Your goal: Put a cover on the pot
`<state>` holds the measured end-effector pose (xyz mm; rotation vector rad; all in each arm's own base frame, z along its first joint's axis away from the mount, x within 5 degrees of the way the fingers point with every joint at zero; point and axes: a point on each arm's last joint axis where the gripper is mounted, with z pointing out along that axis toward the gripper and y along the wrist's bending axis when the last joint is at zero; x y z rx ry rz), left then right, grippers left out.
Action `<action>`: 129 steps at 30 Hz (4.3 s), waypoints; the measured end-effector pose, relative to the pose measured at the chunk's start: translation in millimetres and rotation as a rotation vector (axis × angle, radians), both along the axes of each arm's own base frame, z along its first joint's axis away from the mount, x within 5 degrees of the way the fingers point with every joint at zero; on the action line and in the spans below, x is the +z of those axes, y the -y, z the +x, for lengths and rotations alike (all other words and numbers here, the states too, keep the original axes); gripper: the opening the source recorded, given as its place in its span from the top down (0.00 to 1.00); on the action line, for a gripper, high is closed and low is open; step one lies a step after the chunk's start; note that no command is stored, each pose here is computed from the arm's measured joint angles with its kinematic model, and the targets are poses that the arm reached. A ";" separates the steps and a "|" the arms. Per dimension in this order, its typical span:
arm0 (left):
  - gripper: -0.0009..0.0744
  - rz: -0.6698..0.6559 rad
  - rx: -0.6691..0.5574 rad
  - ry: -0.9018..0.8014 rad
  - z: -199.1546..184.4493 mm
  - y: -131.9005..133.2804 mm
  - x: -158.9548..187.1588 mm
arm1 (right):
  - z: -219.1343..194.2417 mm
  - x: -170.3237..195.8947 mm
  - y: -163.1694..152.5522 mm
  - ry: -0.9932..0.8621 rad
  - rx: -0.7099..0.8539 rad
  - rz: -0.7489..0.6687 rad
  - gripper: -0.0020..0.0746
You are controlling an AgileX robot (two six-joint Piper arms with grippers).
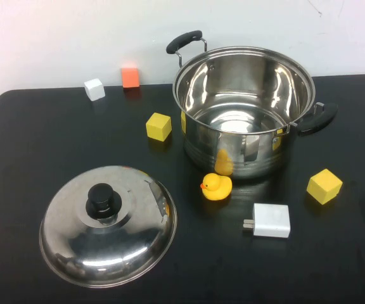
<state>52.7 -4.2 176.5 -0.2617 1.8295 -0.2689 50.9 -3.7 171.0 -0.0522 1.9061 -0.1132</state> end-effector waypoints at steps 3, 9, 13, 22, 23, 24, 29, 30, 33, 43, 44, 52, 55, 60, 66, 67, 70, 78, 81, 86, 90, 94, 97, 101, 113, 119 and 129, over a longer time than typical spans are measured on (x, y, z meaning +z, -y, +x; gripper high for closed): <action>0.99 0.000 0.000 0.000 0.0 0.0 0.0 | 0.0 0.0 0.0 0.000 0.000 0.000 0.98; 0.99 0.000 0.000 0.000 0.0 0.0 0.0 | 0.0 0.0 0.0 0.000 0.000 0.000 0.98; 0.99 0.000 0.000 0.000 0.0 0.0 0.0 | 0.0 0.0 0.0 0.000 0.000 0.000 0.98; 0.99 0.000 0.000 0.000 0.0 0.0 0.0 | 0.0 0.0 0.0 0.000 0.000 0.000 0.98; 0.99 0.000 0.000 0.000 0.0 0.0 0.0 | 0.0 0.0 0.0 0.000 0.000 0.000 0.98; 0.99 0.000 0.000 0.000 0.0 0.0 0.0 | 0.0 0.0 0.0 0.000 0.000 0.000 0.98; 0.99 0.000 0.000 0.000 0.0 0.0 0.0 | 0.0 0.0 0.0 0.000 0.000 0.000 0.98; 0.99 0.000 0.000 0.000 0.0 0.0 0.0 | 0.0 0.0 0.0 0.000 0.000 0.000 0.98; 0.99 0.000 0.000 0.000 0.0 0.0 0.0 | 0.0 0.0 0.0 0.000 0.000 0.000 0.98; 0.99 0.002 -0.001 0.000 0.0 0.0 0.0 | 0.0 0.0 0.0 0.000 0.000 0.000 0.98; 0.99 0.002 -0.001 0.000 0.0 0.0 0.0 | 0.0 0.0 0.0 0.000 0.000 0.000 0.98; 0.99 0.021 0.034 0.287 3.6 -3.3 24.7 | 0.0 0.0 0.0 0.000 0.000 0.000 0.98; 0.99 0.031 0.052 0.462 1.9 -4.8 40.6 | 0.0 0.0 0.0 0.000 0.000 0.000 0.98; 0.99 0.036 0.072 0.665 -3.4 -6.2 58.2 | 0.0 0.0 0.0 0.000 0.000 0.000 0.98; 0.99 0.033 0.085 0.793 -8.6 -7.1 68.7 | 0.0 0.0 0.0 0.000 0.000 0.000 0.98; 0.99 0.033 0.086 0.805 -9.2 -7.2 69.6 | 0.0 0.0 0.0 0.000 0.000 0.000 0.98; 0.99 0.032 0.090 0.844 -11.1 -7.5 72.7 | 0.0 0.0 0.0 0.000 0.000 0.000 0.98; 0.99 0.029 0.082 0.784 -9.5 -6.9 75.2 | 0.0 0.0 0.0 0.000 0.000 0.000 0.98; 0.99 0.032 0.073 0.745 -11.6 -6.2 90.5 | 0.0 0.0 0.0 0.000 0.000 0.000 0.98; 0.99 0.090 0.071 0.730 -3.6 -5.5 120.2 | 0.0 0.0 0.0 0.000 0.000 0.000 0.98; 0.99 0.039 0.063 0.696 18.9 -5.2 129.7 | 0.0 0.0 0.0 0.000 0.000 0.000 0.98; 0.99 -0.131 0.021 0.723 43.8 -2.7 133.3 | 0.0 0.0 0.0 0.000 0.000 0.000 0.98; 0.99 -0.094 -0.057 0.698 65.3 4.7 130.8 | 0.0 0.0 0.0 0.000 0.000 0.000 0.98; 0.96 0.065 -0.248 0.604 96.2 22.5 117.1 | 0.0 0.0 0.0 0.000 0.000 0.000 0.98; 0.21 0.135 -0.585 0.394 151.0 49.3 71.7 | 0.0 0.0 0.0 0.000 0.000 0.000 0.98; 0.15 0.209 -0.615 0.250 168.0 49.4 48.4 | 0.0 0.0 0.0 0.000 0.000 0.000 0.98; 0.16 0.193 -0.626 0.091 186.7 48.6 6.4 | 0.0 0.0 0.0 0.000 0.000 0.000 0.98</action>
